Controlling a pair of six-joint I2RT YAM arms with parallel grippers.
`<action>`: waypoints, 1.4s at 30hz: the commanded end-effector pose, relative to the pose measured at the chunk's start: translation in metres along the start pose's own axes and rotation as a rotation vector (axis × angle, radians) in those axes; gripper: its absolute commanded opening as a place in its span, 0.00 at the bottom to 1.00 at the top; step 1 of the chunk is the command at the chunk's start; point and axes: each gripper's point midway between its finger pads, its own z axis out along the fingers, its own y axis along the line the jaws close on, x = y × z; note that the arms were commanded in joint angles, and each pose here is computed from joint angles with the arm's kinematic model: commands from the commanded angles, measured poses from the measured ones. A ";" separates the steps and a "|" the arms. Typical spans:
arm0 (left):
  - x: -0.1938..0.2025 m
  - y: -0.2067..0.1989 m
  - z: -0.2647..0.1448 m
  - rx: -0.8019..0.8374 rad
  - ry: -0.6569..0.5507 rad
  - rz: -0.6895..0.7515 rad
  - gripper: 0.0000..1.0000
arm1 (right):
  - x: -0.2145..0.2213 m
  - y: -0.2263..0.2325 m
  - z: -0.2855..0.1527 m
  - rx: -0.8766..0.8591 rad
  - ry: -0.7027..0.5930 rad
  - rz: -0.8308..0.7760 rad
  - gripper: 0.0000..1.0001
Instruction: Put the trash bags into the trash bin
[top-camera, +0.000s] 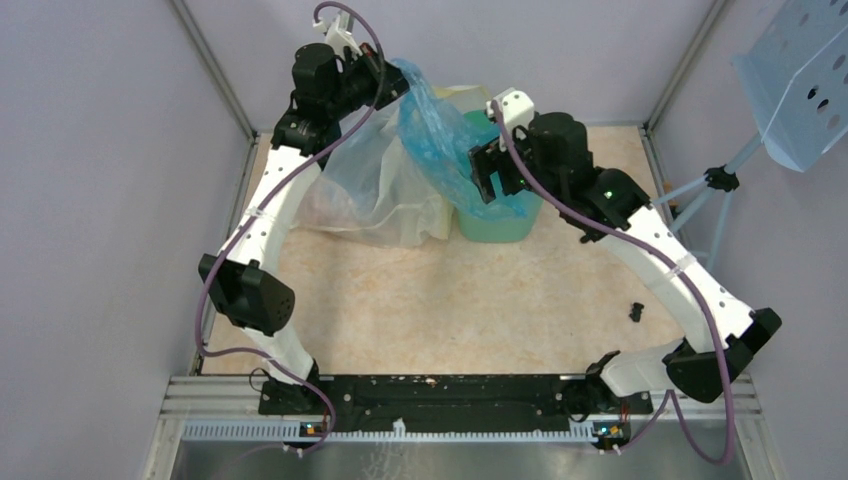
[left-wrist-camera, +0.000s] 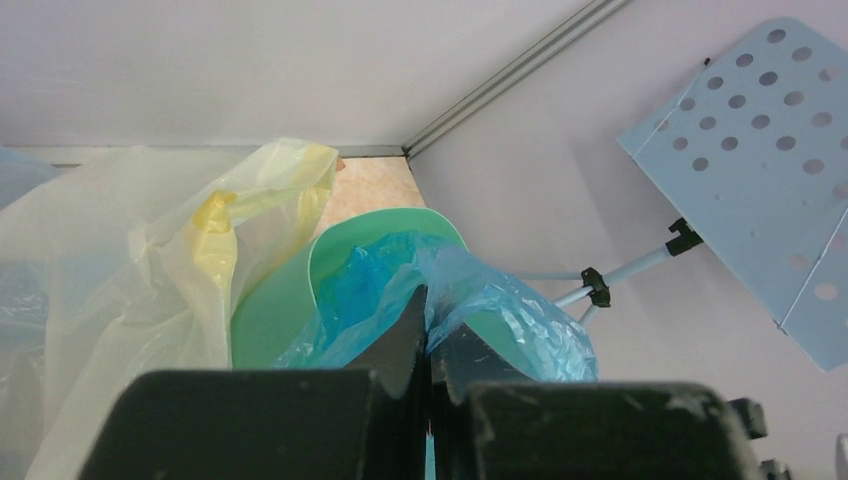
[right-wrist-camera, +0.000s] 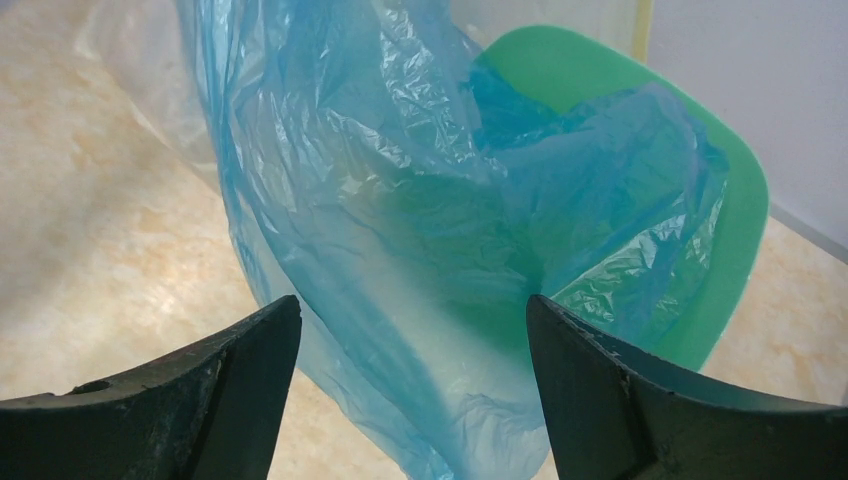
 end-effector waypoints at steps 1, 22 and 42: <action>-0.019 -0.015 0.002 0.030 -0.062 0.008 0.00 | -0.009 -0.012 -0.008 0.114 -0.034 -0.085 0.83; 0.019 0.001 0.039 -0.012 -0.001 -0.018 0.00 | -0.056 -0.154 -0.001 0.307 -0.171 0.361 0.00; 0.044 0.018 0.063 -0.095 0.047 0.003 0.00 | -0.029 -0.145 -0.044 0.222 -0.145 0.306 0.82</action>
